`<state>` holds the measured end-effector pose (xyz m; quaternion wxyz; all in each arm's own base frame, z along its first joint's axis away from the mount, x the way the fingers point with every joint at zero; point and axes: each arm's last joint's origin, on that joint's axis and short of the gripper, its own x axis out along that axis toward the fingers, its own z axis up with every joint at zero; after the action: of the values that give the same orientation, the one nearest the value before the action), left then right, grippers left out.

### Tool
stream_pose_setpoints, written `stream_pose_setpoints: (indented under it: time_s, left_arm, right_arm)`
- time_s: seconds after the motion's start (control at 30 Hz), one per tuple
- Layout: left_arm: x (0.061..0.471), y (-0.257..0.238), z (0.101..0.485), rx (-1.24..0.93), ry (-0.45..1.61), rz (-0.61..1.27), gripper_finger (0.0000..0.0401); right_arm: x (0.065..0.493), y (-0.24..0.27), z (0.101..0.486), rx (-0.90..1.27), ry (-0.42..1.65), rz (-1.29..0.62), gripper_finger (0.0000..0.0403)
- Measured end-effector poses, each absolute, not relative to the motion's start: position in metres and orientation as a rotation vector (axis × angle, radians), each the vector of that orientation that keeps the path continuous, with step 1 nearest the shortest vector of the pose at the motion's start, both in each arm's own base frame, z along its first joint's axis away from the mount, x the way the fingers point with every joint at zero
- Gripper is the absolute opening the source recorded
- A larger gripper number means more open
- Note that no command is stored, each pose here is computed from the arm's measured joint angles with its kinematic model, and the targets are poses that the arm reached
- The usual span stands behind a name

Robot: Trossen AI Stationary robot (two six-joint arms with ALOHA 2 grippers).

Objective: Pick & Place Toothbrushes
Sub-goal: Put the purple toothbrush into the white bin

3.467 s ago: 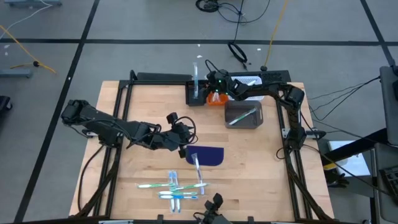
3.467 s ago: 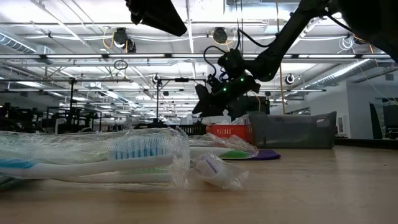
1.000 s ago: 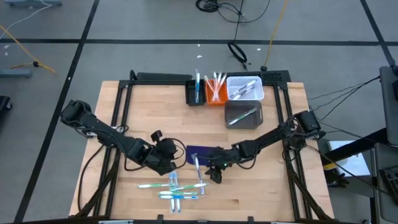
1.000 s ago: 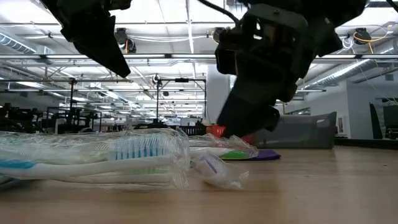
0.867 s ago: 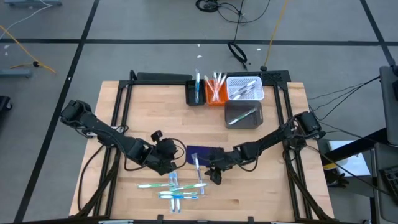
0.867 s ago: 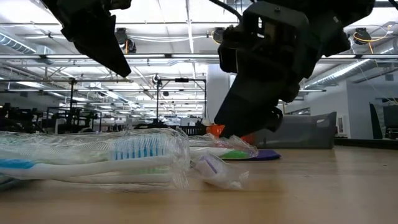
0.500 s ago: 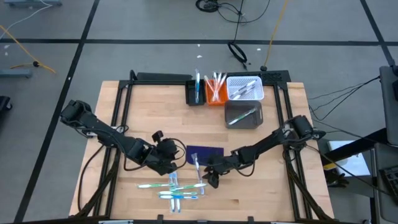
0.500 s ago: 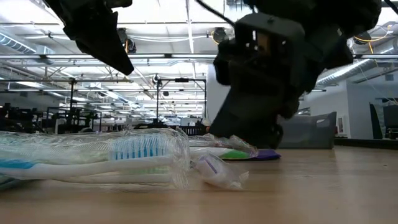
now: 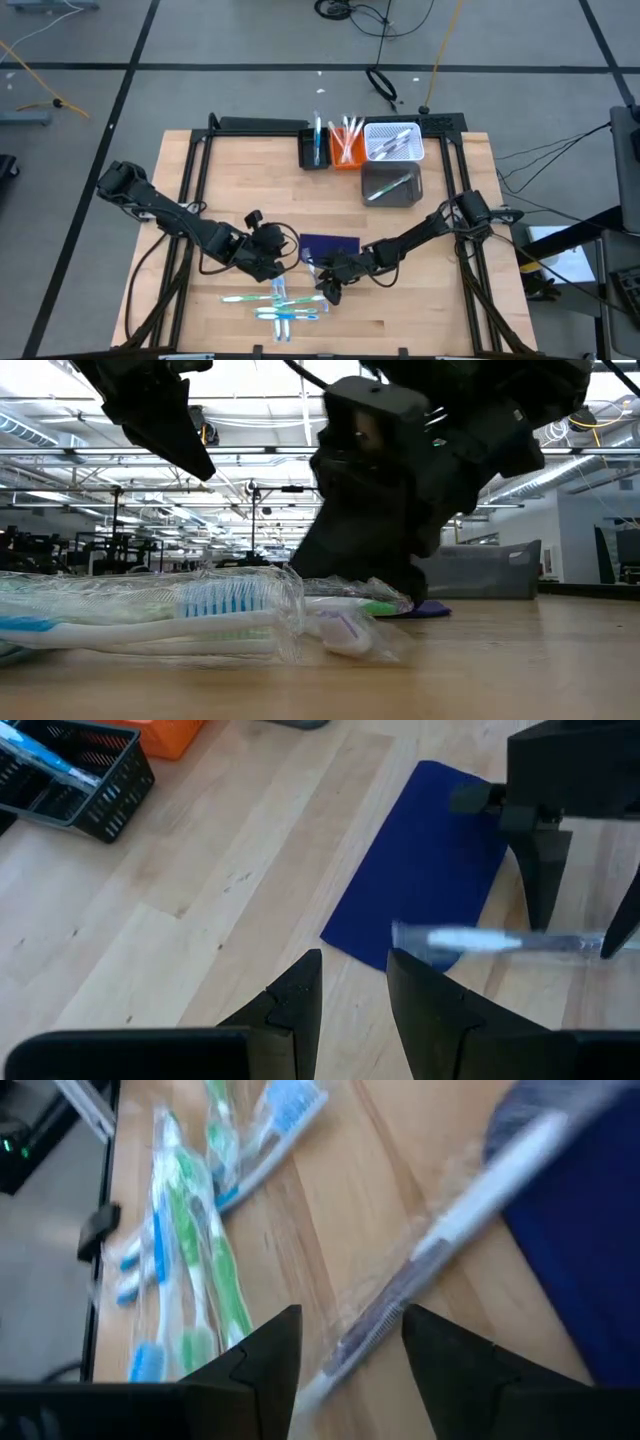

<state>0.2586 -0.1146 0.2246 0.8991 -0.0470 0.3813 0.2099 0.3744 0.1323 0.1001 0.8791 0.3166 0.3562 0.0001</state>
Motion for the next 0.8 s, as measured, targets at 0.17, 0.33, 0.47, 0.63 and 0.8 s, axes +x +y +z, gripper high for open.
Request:
stream_pose_setpoints:
  time_s: [0.17,0.33,0.47,0.63,0.8]
  left_arm:
    - [0.259,-0.115,0.225,-0.095,0.791,0.434,0.0118]
    - [0.259,-0.115,0.225,-0.095,0.791,0.433,0.0118]
    - [0.259,-0.115,0.225,-0.095,0.791,0.434,0.0118]
    - [0.259,-0.115,0.224,-0.095,0.791,0.434,0.0118]
    - [0.259,-0.115,0.225,-0.096,0.790,0.434,0.0118]
  right_arm:
    - [0.382,0.134,0.083,0.644,0.764,-0.026,0.0130]
    - [0.378,0.129,0.073,0.590,0.840,-0.074,0.0027]
    - [0.378,0.129,0.075,0.564,0.835,-0.076,0.0008]
    - [0.379,0.129,0.096,0.502,0.771,-0.026,0.0000]
    - [0.369,0.123,0.130,0.365,0.748,-0.067,0.0000]
